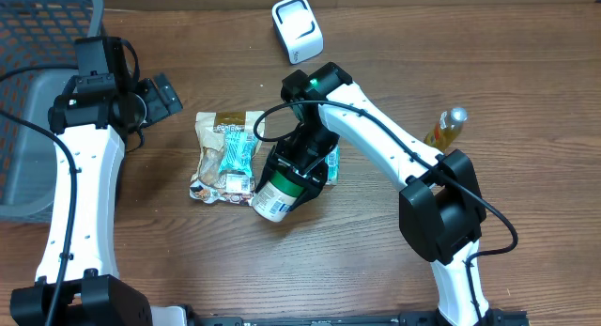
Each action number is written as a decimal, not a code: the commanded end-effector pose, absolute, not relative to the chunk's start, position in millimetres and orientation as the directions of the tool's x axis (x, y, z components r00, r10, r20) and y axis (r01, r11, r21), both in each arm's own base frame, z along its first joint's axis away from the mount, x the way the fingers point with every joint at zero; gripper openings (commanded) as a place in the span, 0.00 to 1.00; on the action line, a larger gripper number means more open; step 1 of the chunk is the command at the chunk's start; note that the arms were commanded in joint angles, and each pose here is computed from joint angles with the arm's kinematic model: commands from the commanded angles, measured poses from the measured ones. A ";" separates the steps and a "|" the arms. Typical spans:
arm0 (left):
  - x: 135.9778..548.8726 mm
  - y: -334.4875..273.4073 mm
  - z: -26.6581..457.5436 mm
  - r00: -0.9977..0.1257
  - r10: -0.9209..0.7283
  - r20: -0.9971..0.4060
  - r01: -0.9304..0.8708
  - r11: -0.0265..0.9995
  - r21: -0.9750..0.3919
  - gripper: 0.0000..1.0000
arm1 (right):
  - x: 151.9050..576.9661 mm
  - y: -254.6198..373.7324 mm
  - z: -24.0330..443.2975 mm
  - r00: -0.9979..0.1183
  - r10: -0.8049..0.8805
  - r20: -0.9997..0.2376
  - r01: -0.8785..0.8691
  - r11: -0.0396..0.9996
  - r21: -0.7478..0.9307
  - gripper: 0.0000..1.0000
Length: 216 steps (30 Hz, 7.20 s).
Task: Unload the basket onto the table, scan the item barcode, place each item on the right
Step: 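Carry the jar up to the white scanner and present its label, then move the jar right and lower it onto the table, then open the right gripper, release the jar and raise it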
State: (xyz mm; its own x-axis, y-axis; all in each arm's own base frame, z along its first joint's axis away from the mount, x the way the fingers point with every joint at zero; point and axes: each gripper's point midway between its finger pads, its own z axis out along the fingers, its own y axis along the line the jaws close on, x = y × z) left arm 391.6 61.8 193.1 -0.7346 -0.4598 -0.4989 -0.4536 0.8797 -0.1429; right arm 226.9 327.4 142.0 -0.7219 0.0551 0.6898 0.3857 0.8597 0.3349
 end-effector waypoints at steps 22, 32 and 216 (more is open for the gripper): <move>393.4 67.1 195.1 -0.726 -0.464 -0.507 -0.462 0.876 -0.139 1.00 | 278.7 316.1 132.0 -0.921 0.083 0.380 0.233 0.900 0.368 0.04; 393.4 67.1 195.1 -0.726 -0.464 -0.507 -0.462 0.876 -0.139 1.00 | 383.4 287.8 120.9 -0.984 0.154 -0.090 0.119 0.944 0.309 0.04; 393.4 67.1 195.1 -0.727 -0.463 -0.507 -0.461 0.876 -0.139 0.99 | 444.3 142.7 38.6 -0.977 0.209 -0.051 0.202 0.972 0.121 0.04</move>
State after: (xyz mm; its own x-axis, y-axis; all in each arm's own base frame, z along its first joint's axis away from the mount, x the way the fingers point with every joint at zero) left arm 391.6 61.8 193.1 -0.7346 -0.4598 -0.4989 -0.4536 0.8797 -0.1429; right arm 442.5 168.1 40.0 -0.9949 0.0971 -0.0286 0.0869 0.9642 0.2504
